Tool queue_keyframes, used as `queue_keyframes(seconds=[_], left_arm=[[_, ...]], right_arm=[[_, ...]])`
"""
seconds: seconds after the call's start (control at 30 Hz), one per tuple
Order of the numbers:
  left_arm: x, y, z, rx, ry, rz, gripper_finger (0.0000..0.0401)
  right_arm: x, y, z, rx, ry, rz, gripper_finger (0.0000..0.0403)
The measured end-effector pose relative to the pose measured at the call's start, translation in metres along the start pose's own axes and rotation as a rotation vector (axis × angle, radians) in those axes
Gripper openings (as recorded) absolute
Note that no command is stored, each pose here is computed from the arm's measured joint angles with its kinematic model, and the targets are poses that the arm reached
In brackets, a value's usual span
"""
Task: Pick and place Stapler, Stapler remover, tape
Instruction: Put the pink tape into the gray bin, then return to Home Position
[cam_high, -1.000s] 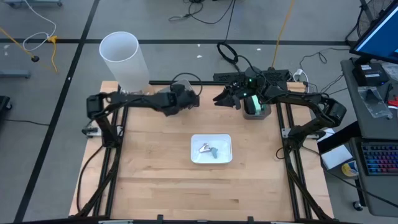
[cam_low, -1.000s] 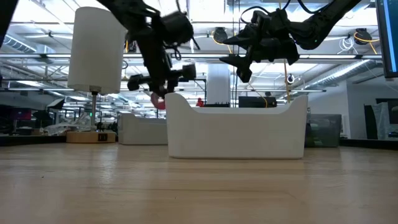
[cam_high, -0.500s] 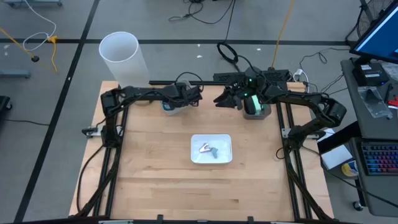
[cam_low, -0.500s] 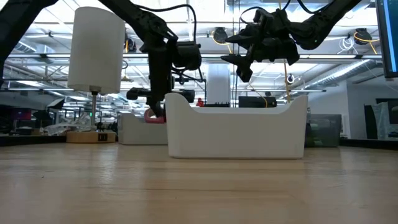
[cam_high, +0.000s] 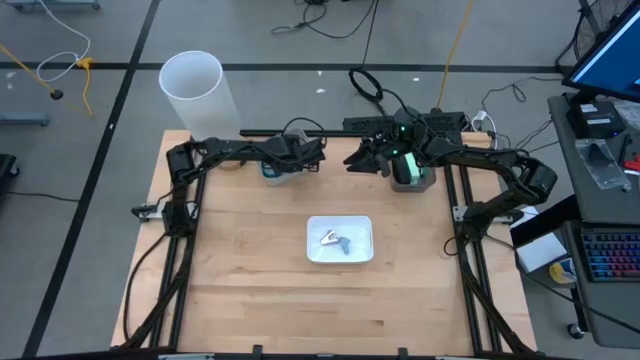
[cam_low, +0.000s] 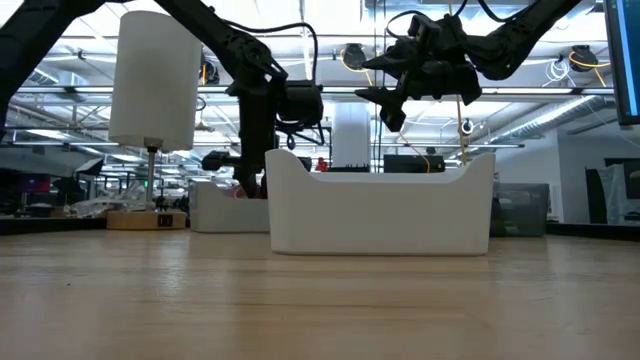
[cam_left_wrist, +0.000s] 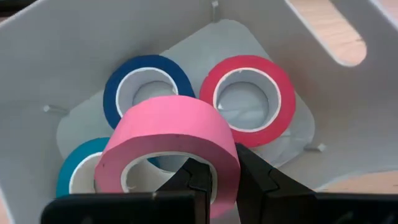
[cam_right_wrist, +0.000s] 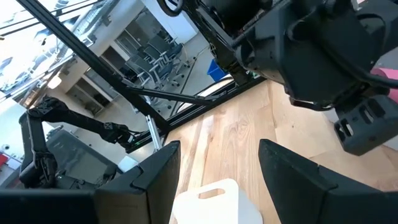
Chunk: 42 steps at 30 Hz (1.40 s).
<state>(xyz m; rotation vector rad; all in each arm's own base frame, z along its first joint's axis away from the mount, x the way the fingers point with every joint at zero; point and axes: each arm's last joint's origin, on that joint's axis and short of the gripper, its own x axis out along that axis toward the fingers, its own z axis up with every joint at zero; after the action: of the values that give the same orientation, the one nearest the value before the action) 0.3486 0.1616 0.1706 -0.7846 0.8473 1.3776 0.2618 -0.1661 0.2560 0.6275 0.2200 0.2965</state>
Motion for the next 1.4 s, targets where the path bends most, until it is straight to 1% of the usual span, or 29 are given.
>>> queue_keyframes(seconds=[0.17,0.43,0.57,0.73,0.87,1.0,1.07,1.13,1.23,1.3,1.4], left_arm=[[-0.001,0.000,0.001,0.004,-0.018,0.002,0.0043],[0.000,0.000,0.002,0.077,0.000,-0.009,0.0096],[0.000,0.000,0.002,0.077,0.001,-0.010,0.0125],[0.000,0.001,0.003,0.075,0.001,-0.010,0.0174],[-0.009,0.004,0.009,0.090,0.019,-0.047,0.0214],[-0.030,0.012,0.022,0.067,0.034,-0.131,0.0236],[-0.046,0.017,0.028,0.049,0.038,-0.185,0.0238],[-0.063,0.022,0.030,0.067,0.043,-0.238,0.0238],[-0.091,0.027,0.025,0.156,0.043,-0.306,0.0239],[-0.108,0.031,0.017,0.209,0.031,-0.317,0.0239],[-0.128,0.037,0.004,0.246,0.009,-0.292,0.0239]], right_arm=[[0.000,0.000,0.000,0.000,0.000,0.000,0.0212],[0.000,0.000,0.000,0.000,-0.001,-0.001,0.0210],[0.000,0.000,0.000,0.000,-0.001,-0.001,0.0212],[0.000,0.000,0.000,0.000,-0.001,-0.001,0.0210],[0.000,0.000,0.000,0.000,-0.001,-0.001,0.0212],[0.000,0.000,0.000,0.000,-0.002,-0.003,0.0211],[0.000,0.000,0.000,-0.001,-0.003,-0.004,0.0211],[0.000,0.000,0.000,-0.001,-0.003,-0.004,0.0211],[0.000,0.000,0.000,-0.001,-0.003,-0.005,0.0212],[0.000,0.000,0.000,-0.001,-0.003,-0.004,0.0211],[-0.001,-0.001,0.000,0.005,-0.003,-0.010,0.0211]])
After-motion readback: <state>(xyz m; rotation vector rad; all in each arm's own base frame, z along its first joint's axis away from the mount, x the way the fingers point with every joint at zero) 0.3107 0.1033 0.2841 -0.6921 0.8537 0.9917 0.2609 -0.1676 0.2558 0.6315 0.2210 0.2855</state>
